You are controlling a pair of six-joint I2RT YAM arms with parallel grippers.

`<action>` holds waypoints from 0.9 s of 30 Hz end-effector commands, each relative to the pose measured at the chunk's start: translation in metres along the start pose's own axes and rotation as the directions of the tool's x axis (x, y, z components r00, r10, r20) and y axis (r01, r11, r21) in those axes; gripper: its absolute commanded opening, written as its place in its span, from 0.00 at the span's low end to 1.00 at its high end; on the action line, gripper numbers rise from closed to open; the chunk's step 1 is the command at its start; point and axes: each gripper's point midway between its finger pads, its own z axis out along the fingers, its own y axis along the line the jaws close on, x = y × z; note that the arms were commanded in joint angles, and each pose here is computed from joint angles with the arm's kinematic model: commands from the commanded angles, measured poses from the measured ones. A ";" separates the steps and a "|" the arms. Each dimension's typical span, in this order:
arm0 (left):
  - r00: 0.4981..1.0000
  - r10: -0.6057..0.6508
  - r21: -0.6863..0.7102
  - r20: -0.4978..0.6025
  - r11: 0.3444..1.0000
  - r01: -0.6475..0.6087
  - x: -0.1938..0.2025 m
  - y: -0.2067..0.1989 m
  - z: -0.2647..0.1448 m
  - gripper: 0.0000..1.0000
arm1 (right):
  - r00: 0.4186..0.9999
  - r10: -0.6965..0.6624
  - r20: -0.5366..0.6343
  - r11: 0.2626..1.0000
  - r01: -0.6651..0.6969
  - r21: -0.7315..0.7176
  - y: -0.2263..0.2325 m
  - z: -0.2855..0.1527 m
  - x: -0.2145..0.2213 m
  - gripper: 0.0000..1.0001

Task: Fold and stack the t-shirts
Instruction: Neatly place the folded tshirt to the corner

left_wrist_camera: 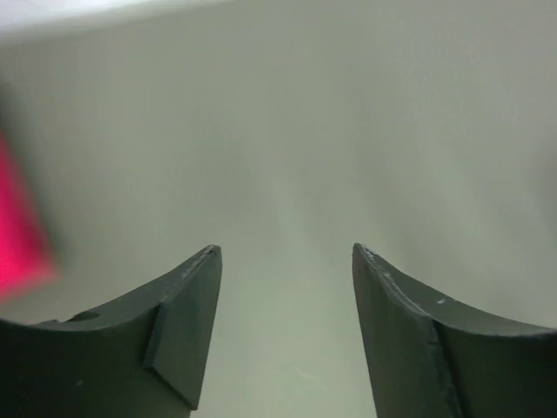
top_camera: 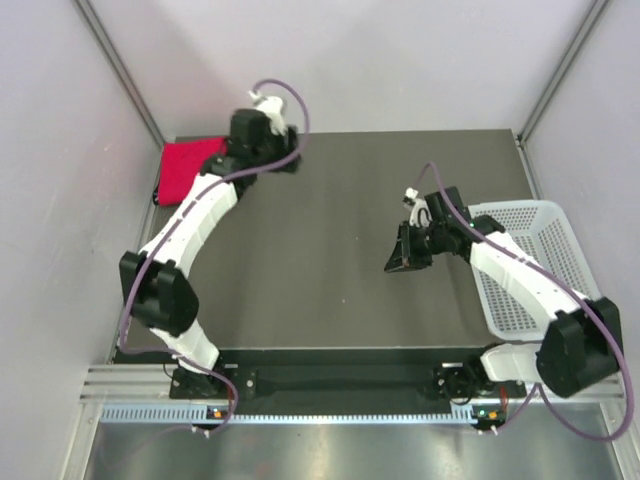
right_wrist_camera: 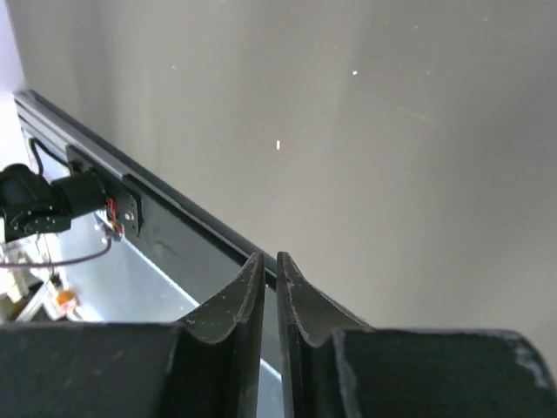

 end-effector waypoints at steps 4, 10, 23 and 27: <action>0.934 -0.327 0.313 -0.144 0.880 0.356 0.095 -0.081 -0.099 0.70 | 0.959 -0.086 0.269 0.992 0.106 -0.063 0.011 -0.018 -0.012 0.15; 0.875 -0.482 0.387 -0.045 0.799 0.460 0.140 -0.079 -0.179 0.82 | 0.934 0.032 0.356 0.974 0.051 -0.222 0.013 0.007 -0.007 0.24; 0.591 -0.786 0.638 -0.180 0.364 0.678 0.214 -0.093 -0.223 0.84 | 0.805 0.107 0.584 0.988 -0.019 -0.155 -0.030 0.009 0.022 1.00; 0.534 -0.801 0.639 -0.271 0.266 0.722 0.243 -0.096 -0.215 0.85 | 0.804 0.176 0.567 0.977 -0.072 -0.201 -0.050 0.019 0.051 1.00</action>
